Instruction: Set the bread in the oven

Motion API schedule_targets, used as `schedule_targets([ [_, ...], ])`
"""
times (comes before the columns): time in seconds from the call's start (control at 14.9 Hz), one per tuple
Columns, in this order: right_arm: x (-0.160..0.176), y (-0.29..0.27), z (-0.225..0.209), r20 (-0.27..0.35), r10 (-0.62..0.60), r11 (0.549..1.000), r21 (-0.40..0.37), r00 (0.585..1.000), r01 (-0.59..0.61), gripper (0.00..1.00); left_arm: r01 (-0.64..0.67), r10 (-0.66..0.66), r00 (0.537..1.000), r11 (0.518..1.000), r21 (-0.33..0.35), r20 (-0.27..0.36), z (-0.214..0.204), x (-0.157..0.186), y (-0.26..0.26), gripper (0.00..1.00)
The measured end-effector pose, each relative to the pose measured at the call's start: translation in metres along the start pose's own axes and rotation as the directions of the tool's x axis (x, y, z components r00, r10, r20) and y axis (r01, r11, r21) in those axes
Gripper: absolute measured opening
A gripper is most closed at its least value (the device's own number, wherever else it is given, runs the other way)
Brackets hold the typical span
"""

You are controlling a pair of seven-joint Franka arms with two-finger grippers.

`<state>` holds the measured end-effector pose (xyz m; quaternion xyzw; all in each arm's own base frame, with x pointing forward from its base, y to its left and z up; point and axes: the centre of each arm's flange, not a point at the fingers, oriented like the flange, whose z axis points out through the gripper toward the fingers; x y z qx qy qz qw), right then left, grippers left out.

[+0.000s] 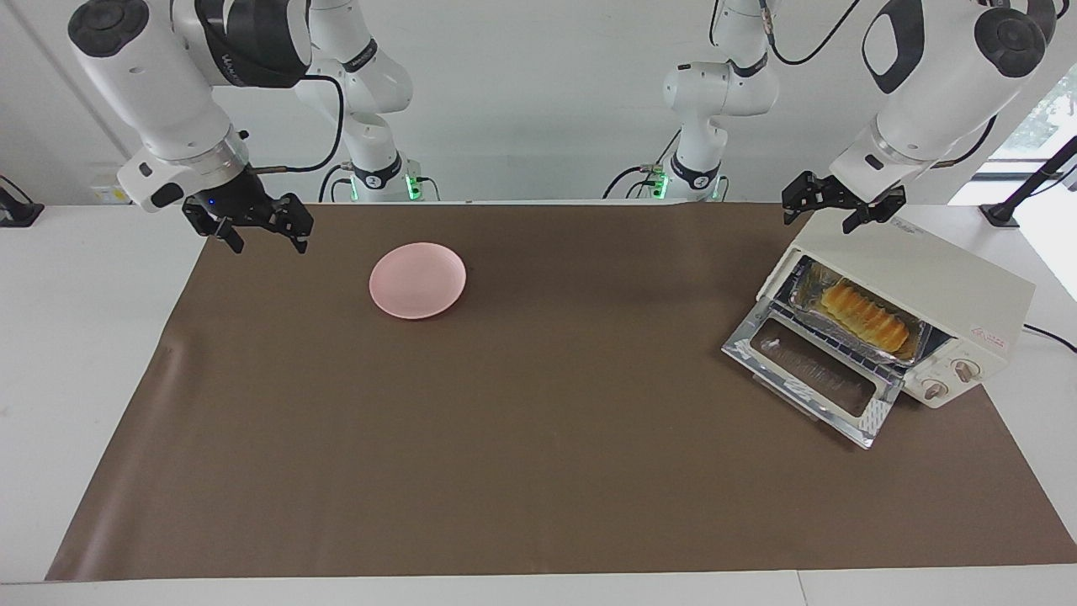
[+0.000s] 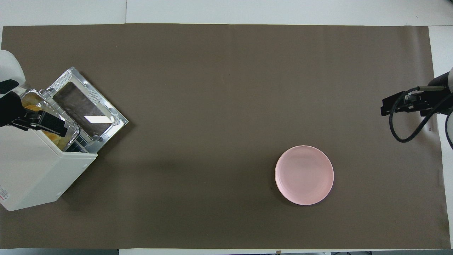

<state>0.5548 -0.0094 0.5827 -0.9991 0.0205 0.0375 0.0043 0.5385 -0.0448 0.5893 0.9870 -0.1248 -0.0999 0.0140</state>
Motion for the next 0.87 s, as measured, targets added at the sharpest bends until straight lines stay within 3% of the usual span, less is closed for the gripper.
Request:
schedule_targets([
  [0.47, 0.0, 0.0, 0.0, 0.0, 0.0, 1.0, 0.0, 1.0, 0.0, 1.0, 0.018, -0.017, 0.998, 1.0, 0.006, -0.053, -0.005, 0.004, -0.011, 1.0],
  [0.87, 0.0, 0.0, 0.0, 0.0, 0.0, 1.0, 0.0, 1.0, 0.0, 1.0, 0.018, -0.018, 0.998, 1.0, 0.007, -0.059, -0.005, 0.004, -0.011, 1.0],
])
